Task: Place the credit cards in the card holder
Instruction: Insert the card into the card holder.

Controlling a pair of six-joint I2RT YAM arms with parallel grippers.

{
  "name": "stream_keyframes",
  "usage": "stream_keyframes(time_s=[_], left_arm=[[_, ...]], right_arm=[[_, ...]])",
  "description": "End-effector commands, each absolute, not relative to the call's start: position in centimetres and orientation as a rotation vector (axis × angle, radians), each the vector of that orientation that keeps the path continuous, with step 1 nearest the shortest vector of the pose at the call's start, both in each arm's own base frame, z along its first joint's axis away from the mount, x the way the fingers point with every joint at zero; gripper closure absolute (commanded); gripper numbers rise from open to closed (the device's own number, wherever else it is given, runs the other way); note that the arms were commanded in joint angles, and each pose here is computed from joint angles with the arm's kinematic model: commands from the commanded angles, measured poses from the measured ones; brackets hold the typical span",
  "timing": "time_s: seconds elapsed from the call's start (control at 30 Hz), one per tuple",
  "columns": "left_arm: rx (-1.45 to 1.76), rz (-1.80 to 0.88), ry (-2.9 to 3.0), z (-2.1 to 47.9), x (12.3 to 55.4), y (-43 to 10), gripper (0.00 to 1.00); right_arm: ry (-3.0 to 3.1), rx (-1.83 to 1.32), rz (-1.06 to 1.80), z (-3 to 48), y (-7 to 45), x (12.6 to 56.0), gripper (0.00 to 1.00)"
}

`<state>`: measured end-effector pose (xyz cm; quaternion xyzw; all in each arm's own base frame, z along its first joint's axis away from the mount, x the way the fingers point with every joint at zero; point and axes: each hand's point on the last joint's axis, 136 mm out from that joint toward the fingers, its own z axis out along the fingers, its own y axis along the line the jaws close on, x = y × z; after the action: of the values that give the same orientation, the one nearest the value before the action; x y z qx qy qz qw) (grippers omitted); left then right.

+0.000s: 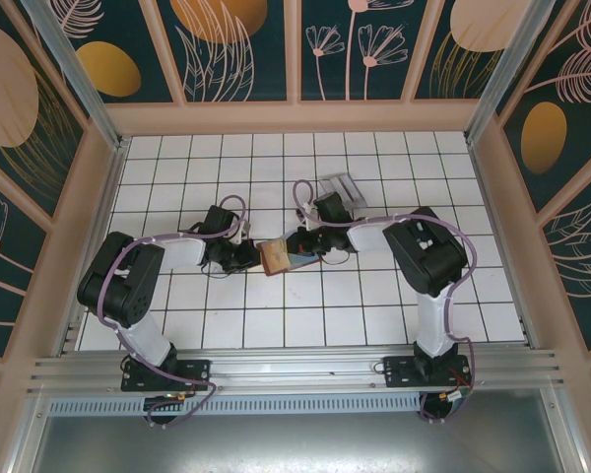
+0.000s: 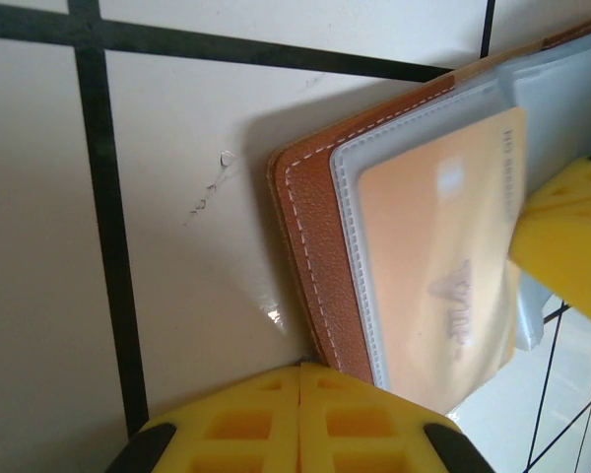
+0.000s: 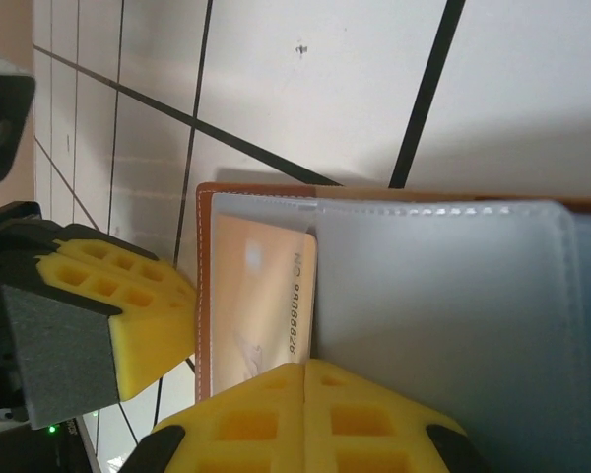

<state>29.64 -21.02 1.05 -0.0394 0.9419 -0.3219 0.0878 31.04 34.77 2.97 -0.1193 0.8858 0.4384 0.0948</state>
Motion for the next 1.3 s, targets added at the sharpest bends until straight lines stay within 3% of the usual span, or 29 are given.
stream_keyframes(time_s=[0.0, 0.2, 0.33, 0.43, 0.53, 0.67, 0.73, 0.97, 1.27], left_arm=[[-0.118, -0.837, 2.753, 0.2, 31.4, -20.3, 0.92], [-0.121, -0.823, 2.762, 0.0, 31.3, -20.1, 0.91], [-0.133, -0.809, 2.741, 0.3, 31.5, -19.9, 0.89], [-0.151, -0.777, 2.745, 0.2, 31.3, -19.4, 0.88], [-0.162, -0.794, 2.711, 0.8, 31.5, -19.5, 0.87], [-0.185, -0.827, 2.713, 0.5, 31.4, -19.7, 0.88], [-0.199, -0.846, 2.702, 0.4, 31.3, -19.8, 0.88], [-0.189, -0.833, 2.726, -0.1, 31.4, -19.9, 0.88], [-0.203, -0.833, 2.735, -0.3, 31.2, -19.8, 0.87]], right_arm=[[2.632, -0.368, 1.374, 3.0, 36.3, 30.2, 1.00], [2.636, -0.354, 1.357, 2.9, 35.6, 30.0, 1.00], [2.626, -0.353, 1.218, 4.2, 33.6, 30.8, 0.86], [2.641, -0.360, 1.059, 5.3, 31.9, 31.4, 0.80], [2.661, -0.365, 0.957, 5.7, 30.5, 31.2, 0.67], [2.681, -0.287, 0.870, 5.2, 28.4, 31.2, 0.63], [2.691, -0.263, 0.818, 4.6, 27.5, 31.3, 0.56], [2.711, -0.263, 0.821, 3.6, 27.5, 31.1, 0.56], [2.713, -0.314, 0.926, 3.2, 29.6, 30.1, 0.70]])
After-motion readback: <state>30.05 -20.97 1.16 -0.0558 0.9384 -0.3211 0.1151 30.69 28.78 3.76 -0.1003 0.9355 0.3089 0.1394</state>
